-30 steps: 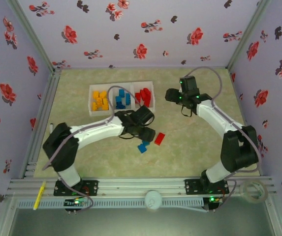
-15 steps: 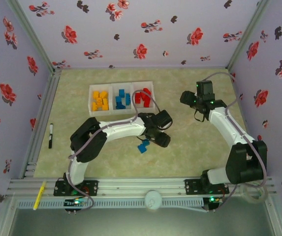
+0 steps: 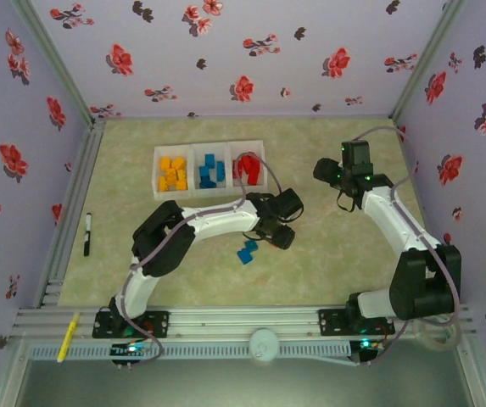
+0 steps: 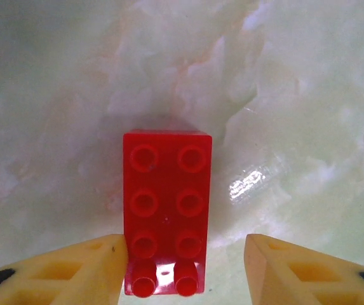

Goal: Sort the legos into containers by color

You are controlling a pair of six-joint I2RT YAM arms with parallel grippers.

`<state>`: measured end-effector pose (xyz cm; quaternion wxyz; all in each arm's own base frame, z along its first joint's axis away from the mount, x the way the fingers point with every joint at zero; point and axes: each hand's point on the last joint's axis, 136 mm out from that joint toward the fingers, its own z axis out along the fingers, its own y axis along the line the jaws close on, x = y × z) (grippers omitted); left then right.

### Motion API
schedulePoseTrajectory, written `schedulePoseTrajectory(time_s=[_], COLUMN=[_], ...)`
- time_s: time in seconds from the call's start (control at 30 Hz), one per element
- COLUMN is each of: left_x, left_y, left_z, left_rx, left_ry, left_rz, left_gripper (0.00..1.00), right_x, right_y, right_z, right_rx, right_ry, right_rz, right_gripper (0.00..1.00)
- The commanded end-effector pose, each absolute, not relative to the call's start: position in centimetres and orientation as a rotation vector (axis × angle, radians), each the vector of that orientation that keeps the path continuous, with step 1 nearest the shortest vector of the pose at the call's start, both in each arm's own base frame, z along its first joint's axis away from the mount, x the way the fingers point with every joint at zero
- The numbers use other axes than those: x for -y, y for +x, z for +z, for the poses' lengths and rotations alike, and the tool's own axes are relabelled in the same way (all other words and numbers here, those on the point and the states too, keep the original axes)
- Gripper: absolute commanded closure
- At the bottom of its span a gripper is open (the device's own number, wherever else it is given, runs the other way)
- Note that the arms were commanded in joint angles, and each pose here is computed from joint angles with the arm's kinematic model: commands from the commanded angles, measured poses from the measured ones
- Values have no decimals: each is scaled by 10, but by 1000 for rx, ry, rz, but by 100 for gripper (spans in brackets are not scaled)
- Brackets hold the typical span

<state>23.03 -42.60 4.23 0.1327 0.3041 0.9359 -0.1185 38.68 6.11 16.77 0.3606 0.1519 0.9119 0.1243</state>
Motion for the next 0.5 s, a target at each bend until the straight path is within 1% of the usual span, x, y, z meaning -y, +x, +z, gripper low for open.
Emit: schedulePoseTrajectory(time_s=[0.0,0.07,0.17,0.37,0.47], left_x=[415,416,418,423,427], left_y=[232,233,234,238,240], left_z=[22,22,19,16,16], left_rx=[-2738,-2731,-2730,-2716,-2709], left_ry=[892,892,901,900,901], left_rz=[-219,-215,-213,-218,-226], left_gripper=[43,38,37,40,45], right_x=[-58,-58,-58,-57,-57], right_y=[379,379,379,378,378], right_z=[171,171,172,173,172], right_rx=[-2347,-2348,-2346,-2345,-2346], right_ry=[395,394,395,396,395], right_rz=[323,325,326,325,325], right_gripper=[29,29,29,29,29])
